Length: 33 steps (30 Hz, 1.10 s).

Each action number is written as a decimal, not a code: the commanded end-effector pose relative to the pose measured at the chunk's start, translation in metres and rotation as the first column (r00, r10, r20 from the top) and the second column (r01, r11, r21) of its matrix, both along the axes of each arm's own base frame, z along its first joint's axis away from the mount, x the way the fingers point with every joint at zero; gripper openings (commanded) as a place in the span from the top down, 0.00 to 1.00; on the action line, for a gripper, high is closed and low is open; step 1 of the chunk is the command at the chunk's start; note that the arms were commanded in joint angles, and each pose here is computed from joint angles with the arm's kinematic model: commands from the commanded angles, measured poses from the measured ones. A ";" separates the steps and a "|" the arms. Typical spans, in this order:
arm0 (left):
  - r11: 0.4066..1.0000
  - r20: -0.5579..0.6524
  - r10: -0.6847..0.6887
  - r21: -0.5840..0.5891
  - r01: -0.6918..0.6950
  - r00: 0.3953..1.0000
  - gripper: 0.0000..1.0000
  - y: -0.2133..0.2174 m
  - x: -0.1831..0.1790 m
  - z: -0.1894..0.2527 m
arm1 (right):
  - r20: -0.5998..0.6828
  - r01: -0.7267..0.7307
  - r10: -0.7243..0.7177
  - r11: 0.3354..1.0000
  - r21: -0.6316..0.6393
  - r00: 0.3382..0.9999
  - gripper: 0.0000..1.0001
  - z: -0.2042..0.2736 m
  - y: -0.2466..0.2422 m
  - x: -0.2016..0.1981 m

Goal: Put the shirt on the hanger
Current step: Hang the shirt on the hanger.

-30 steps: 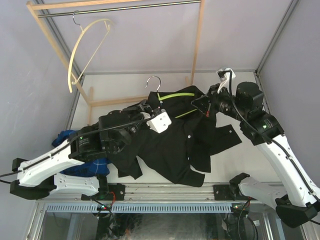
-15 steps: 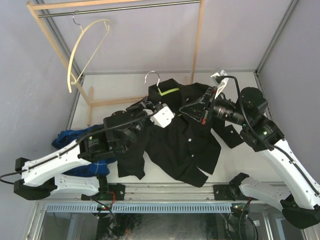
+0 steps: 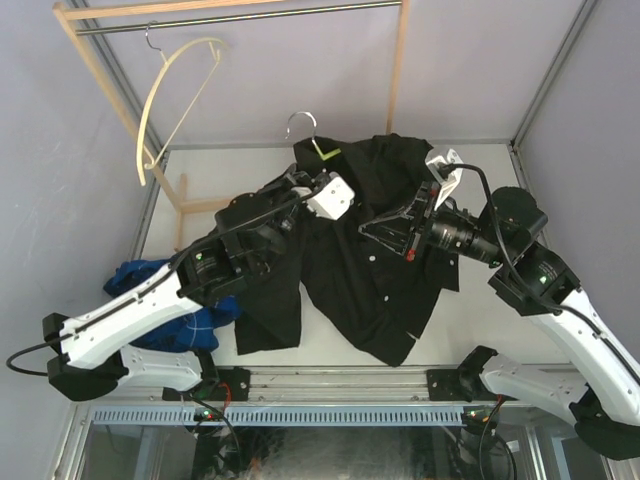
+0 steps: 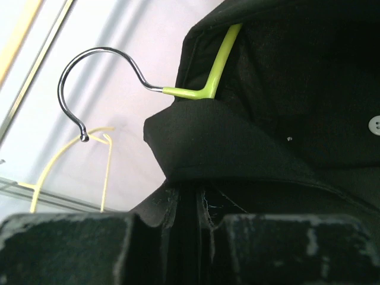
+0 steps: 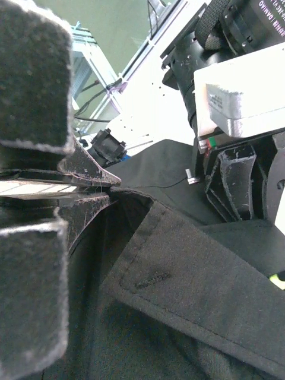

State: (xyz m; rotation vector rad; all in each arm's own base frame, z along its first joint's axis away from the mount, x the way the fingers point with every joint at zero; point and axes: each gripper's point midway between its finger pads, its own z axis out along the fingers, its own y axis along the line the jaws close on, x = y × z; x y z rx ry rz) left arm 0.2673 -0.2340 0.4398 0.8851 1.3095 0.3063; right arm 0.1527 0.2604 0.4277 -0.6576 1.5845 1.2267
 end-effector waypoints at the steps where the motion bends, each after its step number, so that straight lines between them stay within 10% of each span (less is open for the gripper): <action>1: 0.970 0.196 0.054 -0.245 -0.004 0.979 1.00 0.025 -0.001 0.109 | 0.095 -0.025 0.019 0.998 0.058 0.995 1.00 0.042 -0.004 -0.007; 9: 0.981 0.309 0.022 -0.192 0.040 0.951 1.00 0.027 -0.007 0.151 | 0.146 0.042 -0.048 0.998 0.040 0.988 0.99 0.068 -0.004 0.017; 16: 0.991 0.240 -0.022 -0.126 0.054 0.970 1.00 0.043 -0.018 0.094 | 0.150 0.341 -0.324 0.934 -0.109 0.934 0.54 0.015 -0.056 0.041; 24: 0.989 0.129 -0.022 -0.143 0.041 0.991 1.00 0.072 -0.033 0.044 | 0.130 0.582 -0.569 0.775 -0.245 0.812 0.35 -0.057 -0.121 0.050; 33: 0.992 0.049 -0.037 -0.120 0.042 0.998 1.00 0.072 -0.035 0.026 | 0.045 0.542 -0.540 0.837 -0.071 0.840 0.13 -0.088 -0.081 0.059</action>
